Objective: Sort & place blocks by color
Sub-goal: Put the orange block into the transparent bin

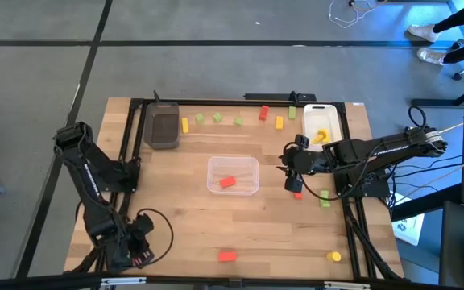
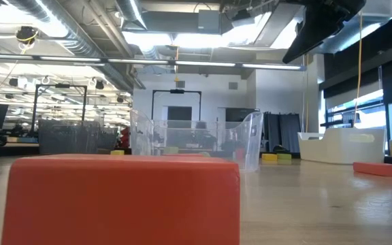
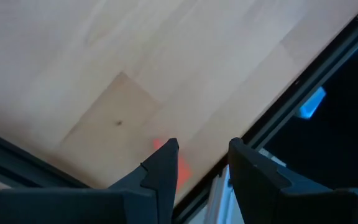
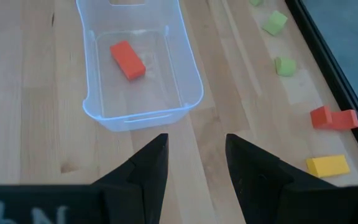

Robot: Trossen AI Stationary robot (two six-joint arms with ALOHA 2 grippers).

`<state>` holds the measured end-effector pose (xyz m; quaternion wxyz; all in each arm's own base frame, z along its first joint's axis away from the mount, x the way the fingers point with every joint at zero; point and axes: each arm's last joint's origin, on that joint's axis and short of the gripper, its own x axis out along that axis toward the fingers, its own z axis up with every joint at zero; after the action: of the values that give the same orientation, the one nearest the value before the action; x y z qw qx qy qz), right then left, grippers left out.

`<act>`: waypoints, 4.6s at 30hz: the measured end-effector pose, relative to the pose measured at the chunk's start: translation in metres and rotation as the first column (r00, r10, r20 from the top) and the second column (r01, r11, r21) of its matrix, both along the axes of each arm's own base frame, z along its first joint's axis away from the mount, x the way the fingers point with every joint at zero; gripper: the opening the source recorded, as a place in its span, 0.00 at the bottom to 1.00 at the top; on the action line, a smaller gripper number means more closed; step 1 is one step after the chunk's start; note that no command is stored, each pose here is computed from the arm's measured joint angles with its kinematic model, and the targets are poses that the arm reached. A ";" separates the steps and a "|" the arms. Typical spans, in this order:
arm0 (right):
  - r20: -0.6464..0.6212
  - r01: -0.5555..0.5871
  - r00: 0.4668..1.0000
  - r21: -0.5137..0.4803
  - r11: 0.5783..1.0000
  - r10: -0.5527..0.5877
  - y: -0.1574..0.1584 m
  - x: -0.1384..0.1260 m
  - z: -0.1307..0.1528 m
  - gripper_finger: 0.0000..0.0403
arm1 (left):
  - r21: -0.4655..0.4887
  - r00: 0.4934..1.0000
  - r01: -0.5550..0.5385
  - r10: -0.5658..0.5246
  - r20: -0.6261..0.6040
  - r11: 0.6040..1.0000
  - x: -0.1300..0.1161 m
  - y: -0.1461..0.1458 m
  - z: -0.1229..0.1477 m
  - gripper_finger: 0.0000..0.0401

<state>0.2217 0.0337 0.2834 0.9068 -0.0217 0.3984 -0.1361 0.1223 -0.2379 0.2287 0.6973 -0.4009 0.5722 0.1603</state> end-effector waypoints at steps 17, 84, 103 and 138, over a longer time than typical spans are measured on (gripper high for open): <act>0.005 0.016 1.000 0.014 1.000 -0.016 0.000 0.000 0.000 0.40 | 0.019 0.996 -0.071 0.072 -0.059 0.997 -0.025 -0.023 -0.021 0.32; 0.027 0.015 1.000 0.017 1.000 -0.015 0.000 0.002 0.001 0.40 | -0.045 0.866 0.379 -0.371 -0.335 0.924 -0.004 -0.046 -0.058 0.31; 0.029 0.014 0.999 0.017 1.000 -0.015 0.000 0.002 0.001 0.40 | 0.017 0.840 0.413 -0.373 -0.395 0.911 -0.012 -0.048 -0.039 0.31; 0.029 0.014 0.999 0.017 1.000 -0.015 0.000 0.002 0.001 0.40 | 0.161 0.675 0.738 -0.717 -0.172 0.656 -0.032 -0.059 -0.048 0.31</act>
<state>0.2235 0.0340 0.2847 0.9116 -0.0090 0.3866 -0.1396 0.0905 -0.2972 0.1806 0.7149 -0.0514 0.6954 -0.0522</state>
